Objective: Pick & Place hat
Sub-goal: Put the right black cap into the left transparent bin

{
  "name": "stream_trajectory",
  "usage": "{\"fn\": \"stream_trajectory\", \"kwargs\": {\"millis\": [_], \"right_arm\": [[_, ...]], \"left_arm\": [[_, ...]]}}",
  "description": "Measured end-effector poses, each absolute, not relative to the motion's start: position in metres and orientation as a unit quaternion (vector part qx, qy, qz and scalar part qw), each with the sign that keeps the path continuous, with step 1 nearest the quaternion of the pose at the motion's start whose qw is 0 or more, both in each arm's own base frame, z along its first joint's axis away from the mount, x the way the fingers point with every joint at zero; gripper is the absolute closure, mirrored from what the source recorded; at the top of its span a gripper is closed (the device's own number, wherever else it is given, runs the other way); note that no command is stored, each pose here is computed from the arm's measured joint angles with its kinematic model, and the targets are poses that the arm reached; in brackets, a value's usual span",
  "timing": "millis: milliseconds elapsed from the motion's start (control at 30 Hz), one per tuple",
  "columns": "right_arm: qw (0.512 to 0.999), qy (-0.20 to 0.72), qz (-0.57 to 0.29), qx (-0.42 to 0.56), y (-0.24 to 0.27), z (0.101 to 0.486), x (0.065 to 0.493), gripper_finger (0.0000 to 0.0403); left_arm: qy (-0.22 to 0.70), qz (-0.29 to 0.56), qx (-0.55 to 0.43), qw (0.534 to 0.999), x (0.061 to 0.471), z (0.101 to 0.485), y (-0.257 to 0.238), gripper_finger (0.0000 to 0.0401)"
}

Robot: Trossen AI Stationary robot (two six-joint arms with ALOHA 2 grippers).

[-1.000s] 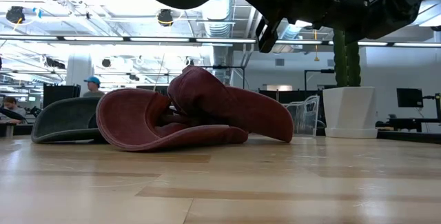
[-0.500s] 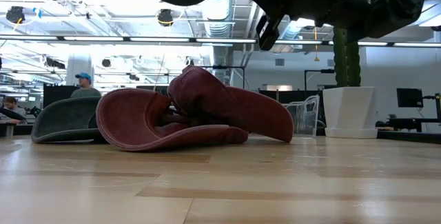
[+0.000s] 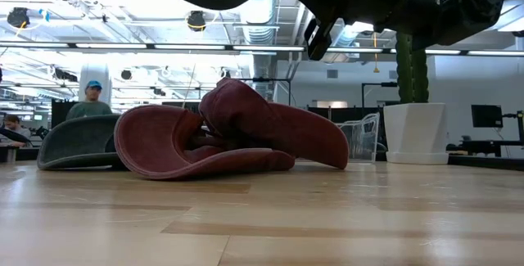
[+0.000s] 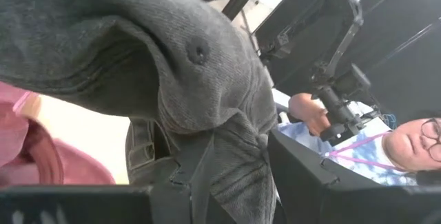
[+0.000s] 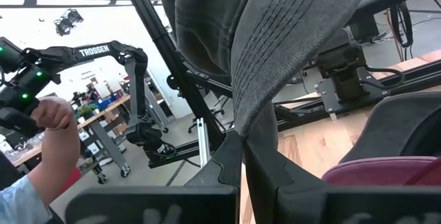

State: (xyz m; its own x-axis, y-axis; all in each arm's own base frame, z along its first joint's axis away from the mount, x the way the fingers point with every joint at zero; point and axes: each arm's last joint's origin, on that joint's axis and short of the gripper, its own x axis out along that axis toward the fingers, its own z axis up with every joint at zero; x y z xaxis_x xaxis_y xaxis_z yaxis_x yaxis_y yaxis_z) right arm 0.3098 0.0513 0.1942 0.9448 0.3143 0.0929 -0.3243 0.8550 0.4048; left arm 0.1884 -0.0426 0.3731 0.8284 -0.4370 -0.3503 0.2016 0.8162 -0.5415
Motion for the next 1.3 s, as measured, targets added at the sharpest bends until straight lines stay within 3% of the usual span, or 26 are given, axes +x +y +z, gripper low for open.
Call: {"fn": "stream_trajectory", "kwargs": {"millis": [500, 1300], "right_arm": [[0.965, -0.015, 0.164, 0.204, 0.051, 0.194, 0.31, 0.0403], [0.962, -0.038, 0.194, 0.188, 0.07, 0.2, 0.305, 0.0403]], "left_arm": [[0.252, -0.206, -0.249, 0.912, 0.184, 0.372, -0.058, 0.0265], [0.252, -0.186, -0.249, 0.916, 0.181, 0.372, -0.058, 0.0265]]}}
